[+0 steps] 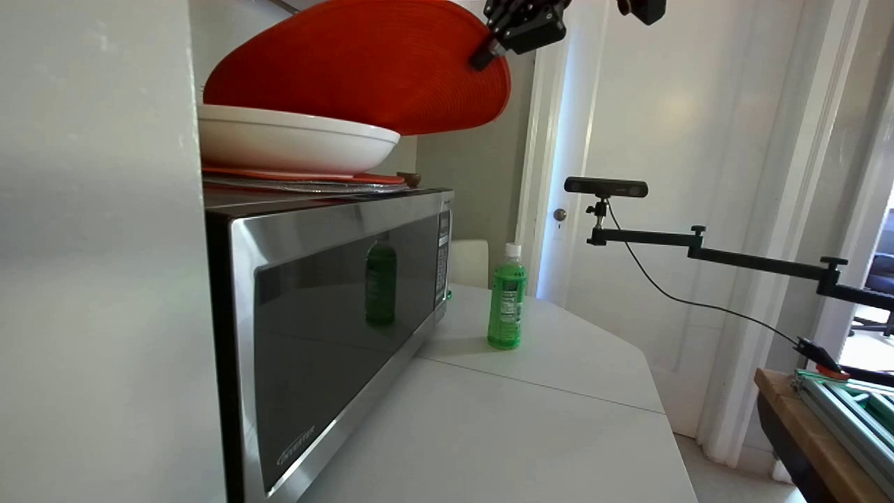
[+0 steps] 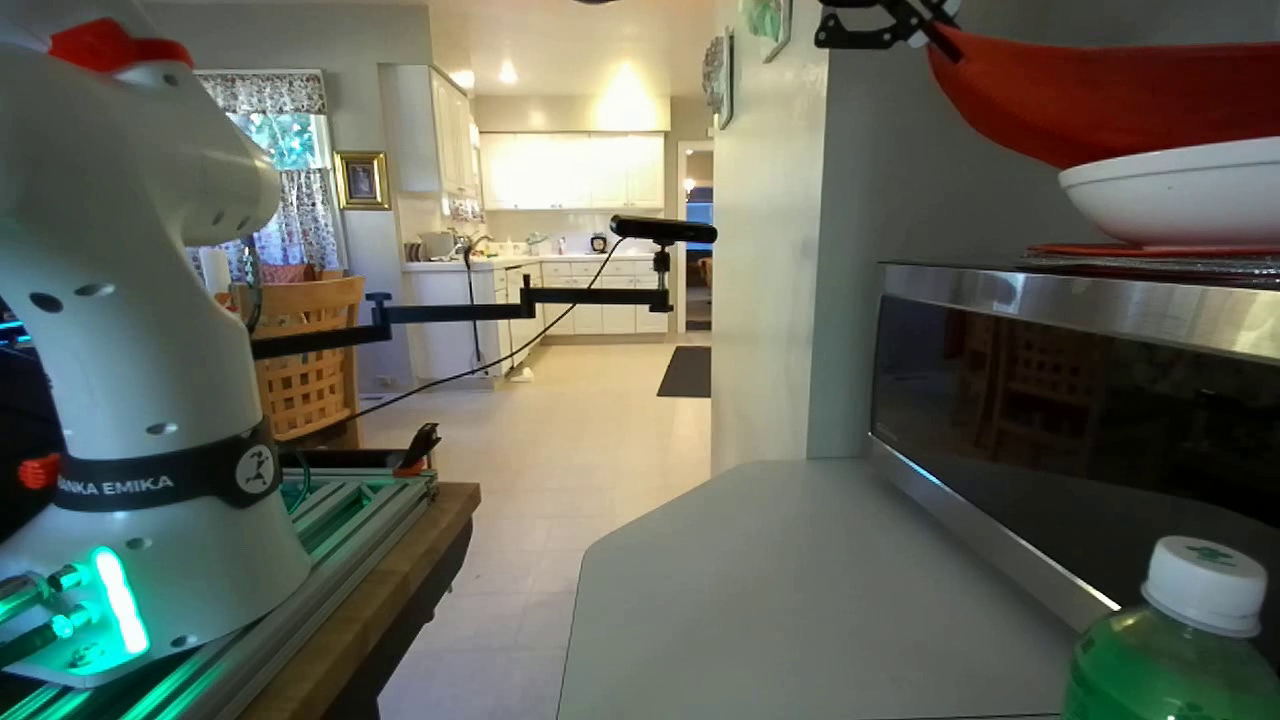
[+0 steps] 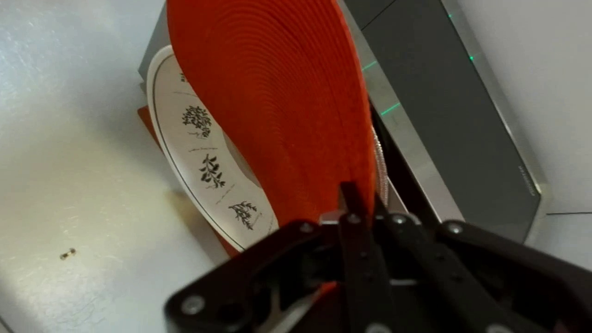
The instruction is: Pick up the red mat from the top of the microwave and put it on the counter, then pick up the bottle from the counter and put it on top of the microwave
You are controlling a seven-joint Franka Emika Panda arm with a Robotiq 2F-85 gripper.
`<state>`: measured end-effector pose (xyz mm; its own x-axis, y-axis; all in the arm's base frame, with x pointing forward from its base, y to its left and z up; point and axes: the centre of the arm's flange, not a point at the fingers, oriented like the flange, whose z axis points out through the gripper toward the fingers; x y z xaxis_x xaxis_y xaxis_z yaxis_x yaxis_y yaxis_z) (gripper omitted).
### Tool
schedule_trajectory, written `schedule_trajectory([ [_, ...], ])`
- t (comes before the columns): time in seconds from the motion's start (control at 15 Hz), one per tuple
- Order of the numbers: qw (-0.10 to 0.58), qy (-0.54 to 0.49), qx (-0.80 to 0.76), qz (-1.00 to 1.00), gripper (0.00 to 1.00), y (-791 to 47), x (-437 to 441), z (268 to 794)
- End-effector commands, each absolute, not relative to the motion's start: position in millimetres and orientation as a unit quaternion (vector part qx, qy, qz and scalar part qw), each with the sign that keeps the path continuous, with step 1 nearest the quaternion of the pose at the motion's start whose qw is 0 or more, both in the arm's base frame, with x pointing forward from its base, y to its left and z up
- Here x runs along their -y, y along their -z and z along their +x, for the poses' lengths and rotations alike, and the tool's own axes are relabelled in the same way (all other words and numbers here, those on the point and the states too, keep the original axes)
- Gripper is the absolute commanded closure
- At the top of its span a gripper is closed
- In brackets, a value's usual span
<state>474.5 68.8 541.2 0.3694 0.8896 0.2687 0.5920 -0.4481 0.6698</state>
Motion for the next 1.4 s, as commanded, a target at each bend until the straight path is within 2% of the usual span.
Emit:
schedule_trajectory([
  [0.0,0.200,-0.294,-0.519,0.777,0.99,-560,-55,434],
  [0.33,0.145,-0.242,-0.570,0.772,0.99,-582,-38,407],
  [0.8,0.075,-0.107,-0.650,0.749,0.99,-571,-32,391],
  [1.33,0.069,-0.041,-0.669,0.739,0.99,-548,-53,410],
])
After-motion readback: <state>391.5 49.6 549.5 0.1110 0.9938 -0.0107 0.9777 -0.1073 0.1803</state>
